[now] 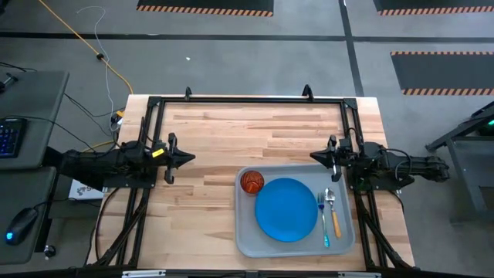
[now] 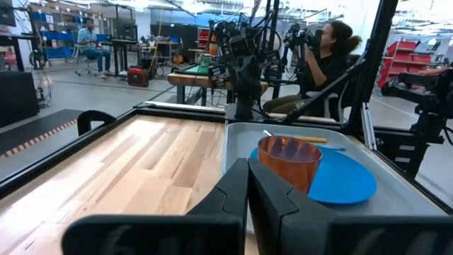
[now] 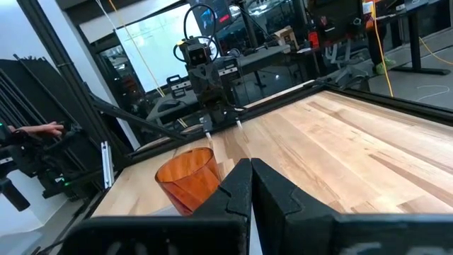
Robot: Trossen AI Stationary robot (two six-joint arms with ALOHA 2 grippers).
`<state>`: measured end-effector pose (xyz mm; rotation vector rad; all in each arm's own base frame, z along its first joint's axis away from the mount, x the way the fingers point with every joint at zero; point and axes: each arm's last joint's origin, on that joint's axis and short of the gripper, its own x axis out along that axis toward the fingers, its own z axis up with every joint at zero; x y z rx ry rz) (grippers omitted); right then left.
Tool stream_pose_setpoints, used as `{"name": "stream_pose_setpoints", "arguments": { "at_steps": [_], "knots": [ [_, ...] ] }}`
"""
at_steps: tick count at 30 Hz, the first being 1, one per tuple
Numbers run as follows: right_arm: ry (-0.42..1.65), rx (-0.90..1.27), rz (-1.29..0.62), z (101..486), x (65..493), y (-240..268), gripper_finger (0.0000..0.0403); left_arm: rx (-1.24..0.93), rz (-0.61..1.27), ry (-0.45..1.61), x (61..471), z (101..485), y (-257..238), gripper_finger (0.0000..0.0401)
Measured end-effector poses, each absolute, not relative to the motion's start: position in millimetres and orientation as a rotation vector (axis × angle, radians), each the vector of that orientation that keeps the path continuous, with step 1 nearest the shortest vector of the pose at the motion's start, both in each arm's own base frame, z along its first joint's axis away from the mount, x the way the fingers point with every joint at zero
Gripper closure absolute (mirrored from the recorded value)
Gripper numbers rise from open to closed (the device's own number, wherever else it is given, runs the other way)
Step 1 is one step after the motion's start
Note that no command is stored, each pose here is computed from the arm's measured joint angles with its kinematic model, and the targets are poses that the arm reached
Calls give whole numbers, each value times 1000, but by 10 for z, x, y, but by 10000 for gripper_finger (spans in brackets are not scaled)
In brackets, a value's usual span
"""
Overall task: Pick and place plate/cup/fork/spoon on tray
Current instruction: Return to Home Position
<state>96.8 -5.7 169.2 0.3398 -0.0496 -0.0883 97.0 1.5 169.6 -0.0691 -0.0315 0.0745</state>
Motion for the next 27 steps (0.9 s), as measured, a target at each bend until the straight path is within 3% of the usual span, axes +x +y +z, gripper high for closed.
{"name": "stream_pose_setpoints", "arguments": {
  "at_steps": [27],
  "knots": [
    [-41,340,-90,1686,973,-57,402,-69,75,-28,972,1693,15,400]
  ]
}}
